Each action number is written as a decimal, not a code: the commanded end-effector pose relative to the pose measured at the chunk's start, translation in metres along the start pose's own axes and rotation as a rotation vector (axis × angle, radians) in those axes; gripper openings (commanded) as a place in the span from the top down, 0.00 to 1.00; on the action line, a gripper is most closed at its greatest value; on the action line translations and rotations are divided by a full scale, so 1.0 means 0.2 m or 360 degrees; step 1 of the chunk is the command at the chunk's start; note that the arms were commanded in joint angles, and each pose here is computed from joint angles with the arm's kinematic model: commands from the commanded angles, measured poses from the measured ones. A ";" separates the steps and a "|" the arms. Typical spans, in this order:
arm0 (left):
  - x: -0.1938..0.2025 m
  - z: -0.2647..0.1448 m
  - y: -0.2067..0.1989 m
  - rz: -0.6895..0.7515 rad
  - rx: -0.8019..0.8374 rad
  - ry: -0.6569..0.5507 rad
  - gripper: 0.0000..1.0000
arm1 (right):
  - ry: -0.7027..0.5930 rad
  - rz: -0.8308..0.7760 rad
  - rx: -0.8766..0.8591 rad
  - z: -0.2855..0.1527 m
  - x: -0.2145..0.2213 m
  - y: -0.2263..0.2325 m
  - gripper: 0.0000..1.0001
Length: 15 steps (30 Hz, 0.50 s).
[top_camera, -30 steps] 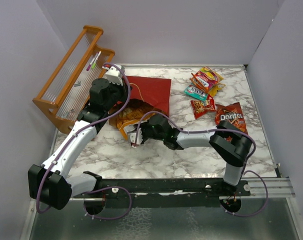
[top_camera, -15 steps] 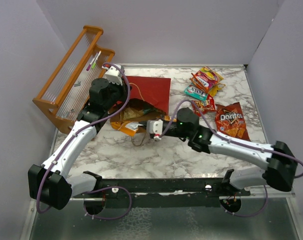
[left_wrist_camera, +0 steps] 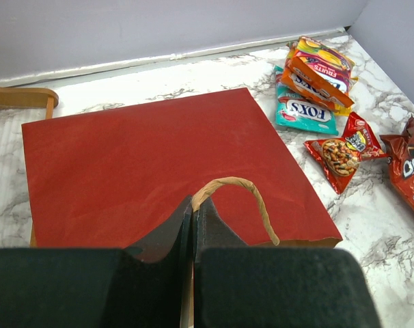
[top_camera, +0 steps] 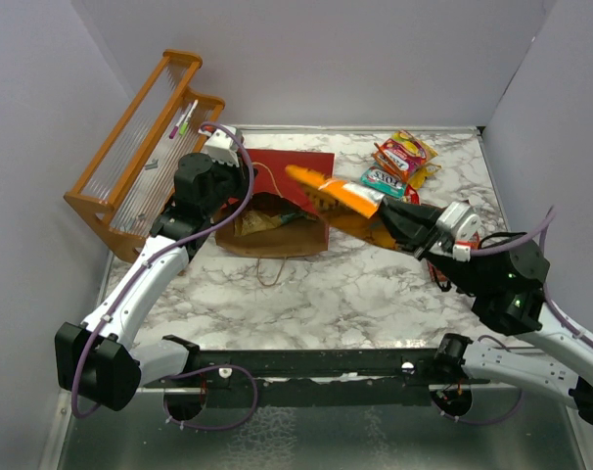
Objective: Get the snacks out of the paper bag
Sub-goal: Place the snack at the center of the board.
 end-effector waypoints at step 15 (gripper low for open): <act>-0.07 -0.02 -0.01 0.0005 0.0022 -0.0094 1.00 | 0.0812 -0.0240 0.1803 -0.28 0.73 -0.90 0.99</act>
Point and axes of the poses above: each gripper's point midway between its finger pads, its own z axis out along the fingers, its own y axis along the line the jaws close on, x = y × z, the point moved 3 cm from there along -z, back along the fingers, and after that the axes turned 8 degrees about z, right-handed, at the moved point
